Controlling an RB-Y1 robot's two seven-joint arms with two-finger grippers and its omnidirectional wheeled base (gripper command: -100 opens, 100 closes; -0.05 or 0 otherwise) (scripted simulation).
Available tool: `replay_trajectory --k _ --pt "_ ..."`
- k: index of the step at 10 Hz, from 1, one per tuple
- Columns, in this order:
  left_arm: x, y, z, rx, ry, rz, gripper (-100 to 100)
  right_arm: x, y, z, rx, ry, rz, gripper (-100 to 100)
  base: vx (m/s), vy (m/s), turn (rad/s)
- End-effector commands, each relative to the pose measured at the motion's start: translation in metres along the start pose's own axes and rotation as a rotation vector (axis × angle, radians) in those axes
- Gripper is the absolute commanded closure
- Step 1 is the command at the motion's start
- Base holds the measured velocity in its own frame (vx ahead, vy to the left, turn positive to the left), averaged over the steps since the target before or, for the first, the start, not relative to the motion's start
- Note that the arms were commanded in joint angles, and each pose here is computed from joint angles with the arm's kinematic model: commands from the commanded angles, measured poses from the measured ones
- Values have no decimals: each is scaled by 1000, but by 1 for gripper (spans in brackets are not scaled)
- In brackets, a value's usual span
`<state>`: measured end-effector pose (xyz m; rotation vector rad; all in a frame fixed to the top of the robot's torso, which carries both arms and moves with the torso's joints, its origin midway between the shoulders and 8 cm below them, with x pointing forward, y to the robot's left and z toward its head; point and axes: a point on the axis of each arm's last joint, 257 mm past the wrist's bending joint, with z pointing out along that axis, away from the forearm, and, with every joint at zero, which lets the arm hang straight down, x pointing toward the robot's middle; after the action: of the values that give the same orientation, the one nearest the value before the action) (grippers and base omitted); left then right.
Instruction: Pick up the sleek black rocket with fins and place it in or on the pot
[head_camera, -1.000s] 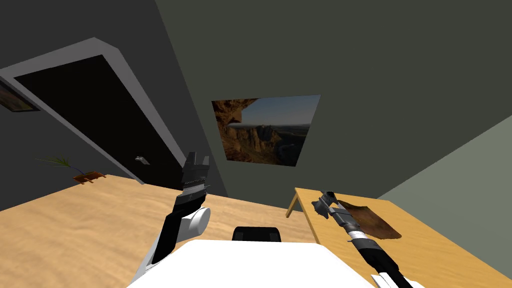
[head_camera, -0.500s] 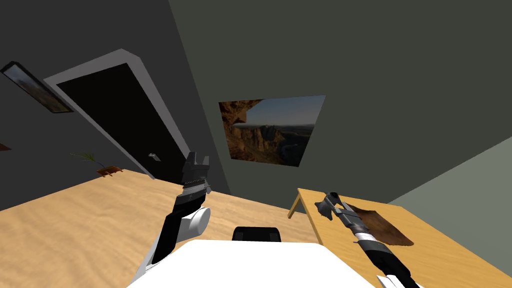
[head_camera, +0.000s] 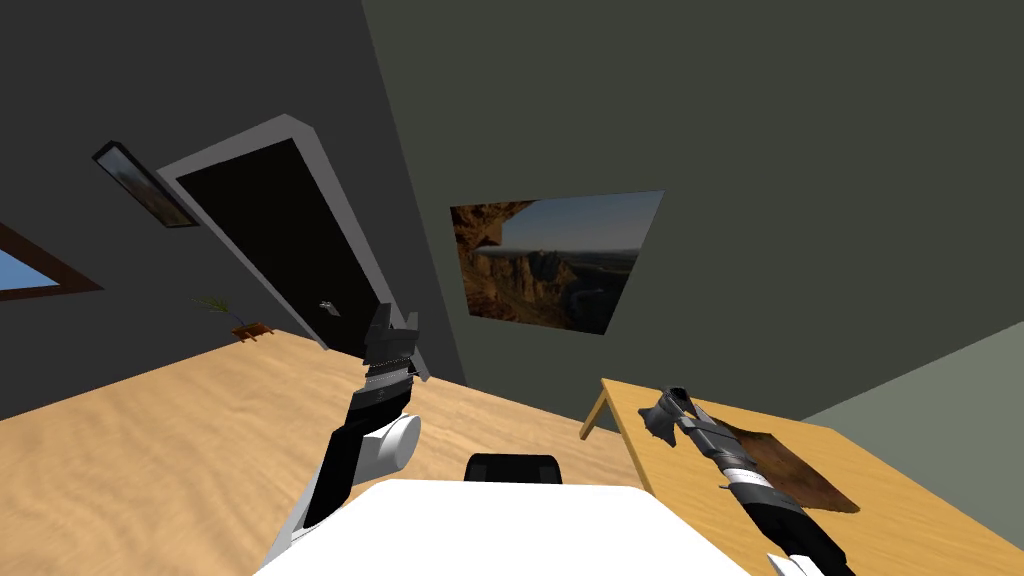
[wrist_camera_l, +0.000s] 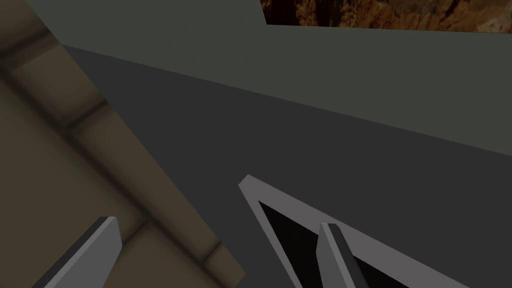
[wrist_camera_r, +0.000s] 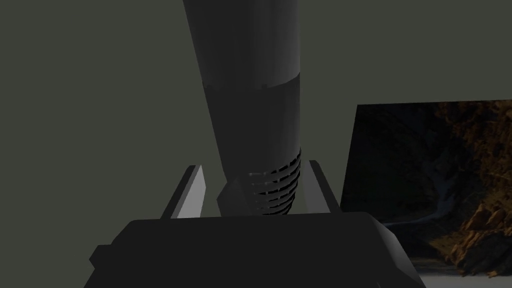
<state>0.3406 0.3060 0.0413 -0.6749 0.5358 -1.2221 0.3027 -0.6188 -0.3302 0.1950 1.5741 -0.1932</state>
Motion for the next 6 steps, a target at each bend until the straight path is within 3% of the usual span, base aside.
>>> replay_trajectory --k 1,4,5,6 --pt "0 0 0 0 0 0 0 0 0 0 0 0 0 100 0 0 0" --pt "0 0 0 0 0 0 0 0 -1 0 0 1 -3 100 0 0 0" --pt "0 0 0 0 0 0 0 0 -1 0 0 1 -3 0 0 0 0" --pt "0 0 0 0 0 0 0 10 15 -4 -14 11 38 100 51 -47 -305"
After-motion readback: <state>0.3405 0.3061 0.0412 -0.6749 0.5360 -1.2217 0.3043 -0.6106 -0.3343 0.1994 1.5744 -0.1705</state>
